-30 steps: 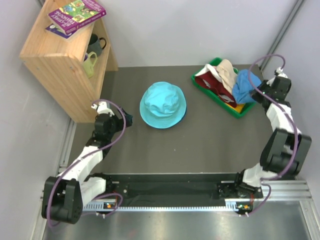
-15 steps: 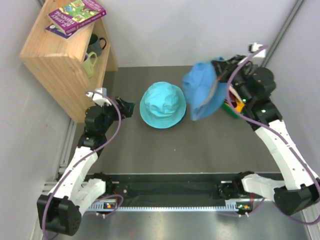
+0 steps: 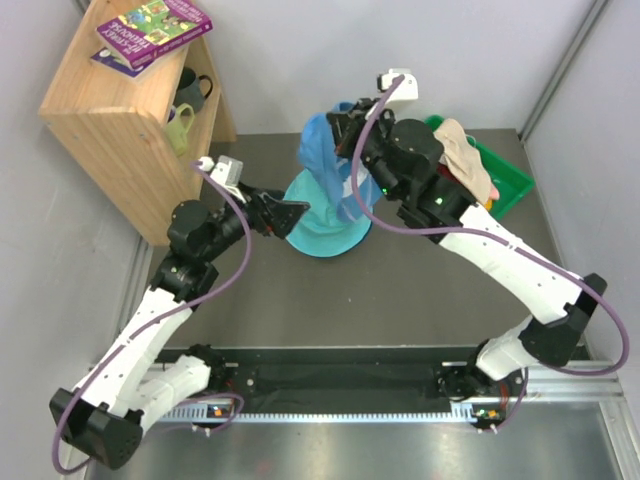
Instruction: Stack the hats
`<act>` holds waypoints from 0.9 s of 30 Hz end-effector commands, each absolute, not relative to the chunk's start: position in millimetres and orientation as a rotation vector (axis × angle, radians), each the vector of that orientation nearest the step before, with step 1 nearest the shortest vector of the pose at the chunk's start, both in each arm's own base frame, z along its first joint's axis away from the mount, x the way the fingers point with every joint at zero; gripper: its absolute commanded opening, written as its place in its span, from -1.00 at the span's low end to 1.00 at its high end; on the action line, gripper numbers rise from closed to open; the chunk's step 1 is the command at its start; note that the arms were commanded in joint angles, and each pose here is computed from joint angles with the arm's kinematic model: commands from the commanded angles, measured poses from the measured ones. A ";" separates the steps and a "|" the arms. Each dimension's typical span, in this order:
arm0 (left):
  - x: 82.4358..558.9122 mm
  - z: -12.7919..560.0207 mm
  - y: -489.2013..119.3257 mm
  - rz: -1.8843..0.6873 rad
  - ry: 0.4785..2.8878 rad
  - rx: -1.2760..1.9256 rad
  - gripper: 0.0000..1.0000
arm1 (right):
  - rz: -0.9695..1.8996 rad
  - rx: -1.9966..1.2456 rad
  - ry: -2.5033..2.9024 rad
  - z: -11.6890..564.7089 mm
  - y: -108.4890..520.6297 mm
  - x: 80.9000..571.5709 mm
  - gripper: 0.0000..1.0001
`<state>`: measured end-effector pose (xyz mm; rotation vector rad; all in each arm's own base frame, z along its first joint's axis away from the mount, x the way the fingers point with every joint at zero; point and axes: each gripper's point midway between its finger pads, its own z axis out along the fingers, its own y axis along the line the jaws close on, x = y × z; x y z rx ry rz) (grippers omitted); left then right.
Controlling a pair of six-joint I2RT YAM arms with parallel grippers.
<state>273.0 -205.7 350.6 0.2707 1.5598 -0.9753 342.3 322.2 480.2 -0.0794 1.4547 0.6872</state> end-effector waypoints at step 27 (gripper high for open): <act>359.7 381.5 -229.9 -0.412 1.515 0.224 -1.00 | 0.615 -0.038 1.351 536.5 305.5 375.7 -1.00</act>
